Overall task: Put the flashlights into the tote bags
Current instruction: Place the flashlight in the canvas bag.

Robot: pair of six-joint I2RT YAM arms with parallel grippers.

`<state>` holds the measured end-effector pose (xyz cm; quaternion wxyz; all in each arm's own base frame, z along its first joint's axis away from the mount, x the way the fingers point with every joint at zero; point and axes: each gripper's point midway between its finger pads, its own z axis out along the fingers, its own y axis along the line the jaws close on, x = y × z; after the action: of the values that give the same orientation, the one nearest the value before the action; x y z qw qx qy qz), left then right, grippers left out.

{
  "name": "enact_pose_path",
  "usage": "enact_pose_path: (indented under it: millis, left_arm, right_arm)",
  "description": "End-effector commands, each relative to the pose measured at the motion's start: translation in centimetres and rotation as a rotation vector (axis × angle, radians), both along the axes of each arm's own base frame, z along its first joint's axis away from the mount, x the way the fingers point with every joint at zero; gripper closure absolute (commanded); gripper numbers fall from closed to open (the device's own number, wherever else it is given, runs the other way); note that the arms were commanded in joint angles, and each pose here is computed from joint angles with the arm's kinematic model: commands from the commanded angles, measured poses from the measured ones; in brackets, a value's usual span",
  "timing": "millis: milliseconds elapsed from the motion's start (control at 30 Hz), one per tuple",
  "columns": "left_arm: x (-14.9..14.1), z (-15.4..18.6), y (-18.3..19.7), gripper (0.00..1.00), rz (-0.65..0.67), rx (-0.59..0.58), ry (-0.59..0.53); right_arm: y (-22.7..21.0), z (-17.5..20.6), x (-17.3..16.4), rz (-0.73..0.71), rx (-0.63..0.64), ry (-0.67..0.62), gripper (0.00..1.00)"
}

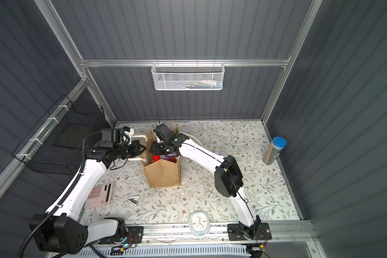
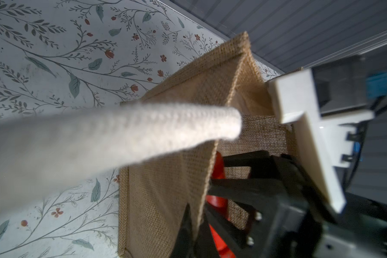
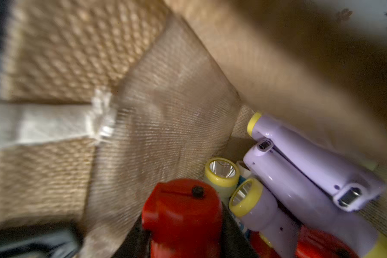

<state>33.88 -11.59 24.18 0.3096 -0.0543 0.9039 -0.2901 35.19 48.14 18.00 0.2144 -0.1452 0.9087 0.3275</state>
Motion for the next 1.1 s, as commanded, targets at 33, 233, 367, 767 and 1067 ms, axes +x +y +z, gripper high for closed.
enact_pose_path:
  millis: [33,233,367,767,1067]
  left_arm:
    - [0.3,1.1,-0.5,1.00,-0.016,-0.026,-0.040]
    - [0.4,0.8,-0.5,1.00,-0.014,-0.021,-0.035]
    - [0.4,0.6,-0.4,1.00,-0.014,-0.018,-0.032]
    - [0.3,0.4,-0.2,1.00,-0.004,-0.005,-0.026]
    - [0.3,0.2,0.0,1.00,-0.004,0.007,-0.024]
  right_arm:
    - [-1.0,-4.2,0.6,-0.060,-0.101,0.056,0.94]
    - [-2.5,-7.4,1.0,-0.119,-0.201,0.078,0.94]
    - [-3.7,-8.9,1.2,-0.150,-0.270,0.073,0.86]
    - [-4.5,-6.4,0.8,-0.133,-0.265,0.046,0.47]
    - [-3.4,2.7,-0.3,-0.019,-0.083,-0.062,0.41]
